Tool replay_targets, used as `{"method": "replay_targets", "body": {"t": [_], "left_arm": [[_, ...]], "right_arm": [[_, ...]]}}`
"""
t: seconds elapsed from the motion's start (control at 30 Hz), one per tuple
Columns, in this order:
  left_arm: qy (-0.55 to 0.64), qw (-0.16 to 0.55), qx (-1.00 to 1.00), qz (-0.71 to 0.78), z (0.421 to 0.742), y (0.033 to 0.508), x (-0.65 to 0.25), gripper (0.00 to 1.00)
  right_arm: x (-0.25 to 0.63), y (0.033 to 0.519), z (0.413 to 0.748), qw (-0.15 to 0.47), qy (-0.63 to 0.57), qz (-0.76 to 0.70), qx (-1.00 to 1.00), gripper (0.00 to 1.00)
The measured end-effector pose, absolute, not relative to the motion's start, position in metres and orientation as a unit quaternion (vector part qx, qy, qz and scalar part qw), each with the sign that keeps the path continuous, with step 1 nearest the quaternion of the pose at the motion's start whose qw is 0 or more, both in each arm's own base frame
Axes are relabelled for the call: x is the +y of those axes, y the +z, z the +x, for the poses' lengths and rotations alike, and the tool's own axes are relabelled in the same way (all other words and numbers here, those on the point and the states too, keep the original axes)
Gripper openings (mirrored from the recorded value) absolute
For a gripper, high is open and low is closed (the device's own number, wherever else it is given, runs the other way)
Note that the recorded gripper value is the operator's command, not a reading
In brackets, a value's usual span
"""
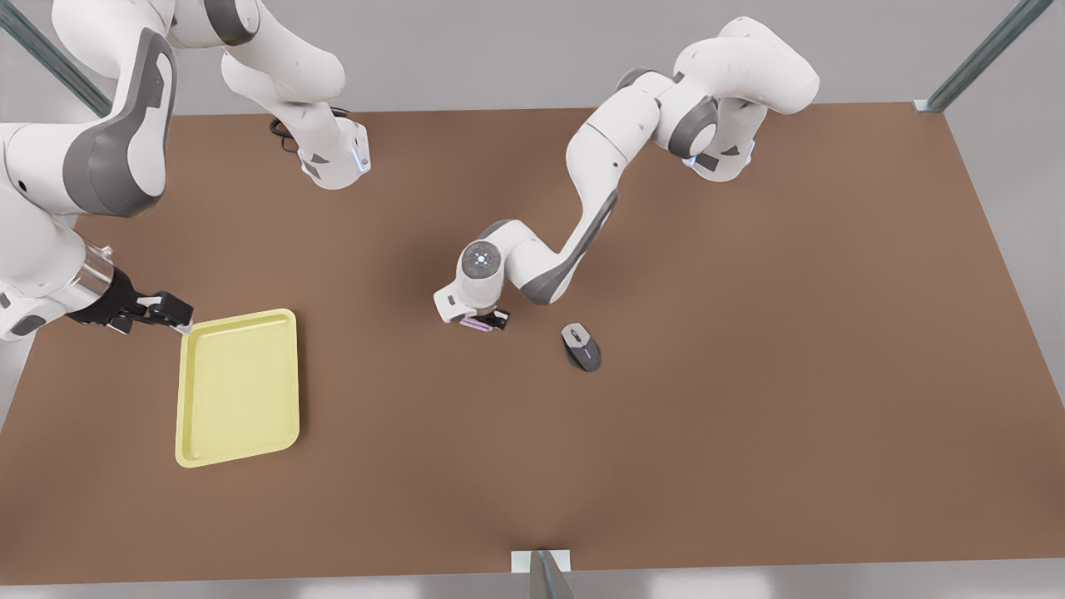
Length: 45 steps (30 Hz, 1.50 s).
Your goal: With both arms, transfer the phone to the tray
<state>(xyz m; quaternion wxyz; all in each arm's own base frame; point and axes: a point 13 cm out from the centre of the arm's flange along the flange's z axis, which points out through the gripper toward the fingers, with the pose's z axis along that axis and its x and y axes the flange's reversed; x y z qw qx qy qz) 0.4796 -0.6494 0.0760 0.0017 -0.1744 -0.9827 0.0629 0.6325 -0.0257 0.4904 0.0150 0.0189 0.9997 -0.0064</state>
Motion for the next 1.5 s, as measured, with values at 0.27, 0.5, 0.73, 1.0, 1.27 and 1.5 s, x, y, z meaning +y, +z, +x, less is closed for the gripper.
{"method": "replay_targets", "body": {"t": [0.27,0.5,0.73,1.0,1.27,1.5], "left_arm": [[0.063,-0.021,-0.993,-0.102,0.514,0.12,-0.634,1.0],[-0.008,-0.034,-0.991,0.13,0.727,0.289,-0.266,1.0],[0.04,-0.017,-0.988,0.146,0.681,0.457,-0.11,1.0],[-0.006,0.017,-0.998,0.058,0.626,0.465,-0.104,1.0],[-0.02,0.038,-0.999,0.024,0.632,0.437,-0.096,1.0],[-0.023,0.046,-0.999,0.004,0.636,0.423,-0.093,1.0]], "right_arm": [[-0.015,0.491,0.632,0.014,-0.005,0.011,1.0,1.0],[-0.019,0.48,0.633,0.005,-0.013,0.01,1.0,1.0],[0.185,0.445,0.608,-0.015,-0.013,-0.158,0.987,1.0],[0.384,0.32,0.559,-0.05,-0.002,-0.308,0.95,1.0],[0.395,0.198,0.538,-0.075,-0.004,-0.327,0.942,1.0],[0.412,0.133,0.546,-0.064,0.011,-0.337,0.939,1.0]]}}
